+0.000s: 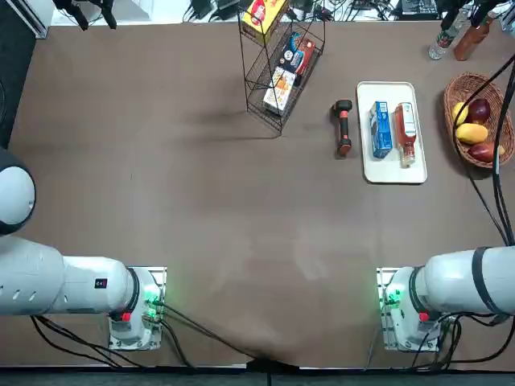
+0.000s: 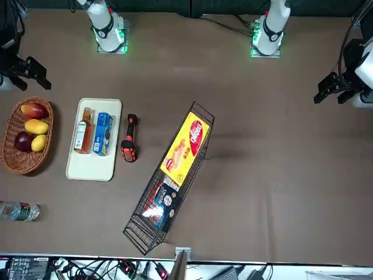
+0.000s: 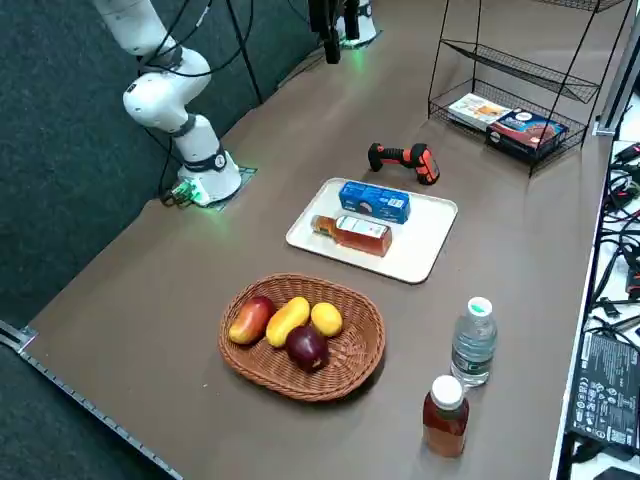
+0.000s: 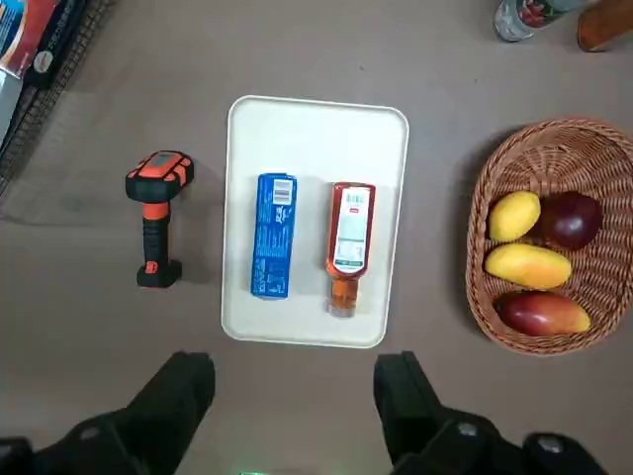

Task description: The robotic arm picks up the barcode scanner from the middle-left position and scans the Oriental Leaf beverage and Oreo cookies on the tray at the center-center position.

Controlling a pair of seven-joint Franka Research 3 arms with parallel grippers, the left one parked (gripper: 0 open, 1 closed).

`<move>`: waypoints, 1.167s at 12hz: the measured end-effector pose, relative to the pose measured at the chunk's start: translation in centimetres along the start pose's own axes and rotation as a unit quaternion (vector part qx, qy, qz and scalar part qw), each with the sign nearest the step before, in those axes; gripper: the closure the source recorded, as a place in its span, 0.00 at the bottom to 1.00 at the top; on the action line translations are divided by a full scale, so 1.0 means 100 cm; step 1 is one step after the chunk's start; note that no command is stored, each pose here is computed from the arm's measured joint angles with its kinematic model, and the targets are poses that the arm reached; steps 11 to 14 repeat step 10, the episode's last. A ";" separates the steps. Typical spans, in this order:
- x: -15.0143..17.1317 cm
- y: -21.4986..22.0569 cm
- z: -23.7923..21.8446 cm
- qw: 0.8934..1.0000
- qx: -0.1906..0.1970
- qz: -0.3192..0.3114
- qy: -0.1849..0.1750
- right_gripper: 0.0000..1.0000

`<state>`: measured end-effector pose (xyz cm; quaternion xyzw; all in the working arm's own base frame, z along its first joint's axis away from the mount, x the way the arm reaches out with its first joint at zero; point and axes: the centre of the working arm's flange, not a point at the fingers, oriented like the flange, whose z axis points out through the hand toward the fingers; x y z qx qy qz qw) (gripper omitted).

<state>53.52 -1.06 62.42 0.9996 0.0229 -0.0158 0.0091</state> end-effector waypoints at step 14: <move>-0.020 -0.004 -0.010 1.000 -0.002 -0.002 0.008 0.00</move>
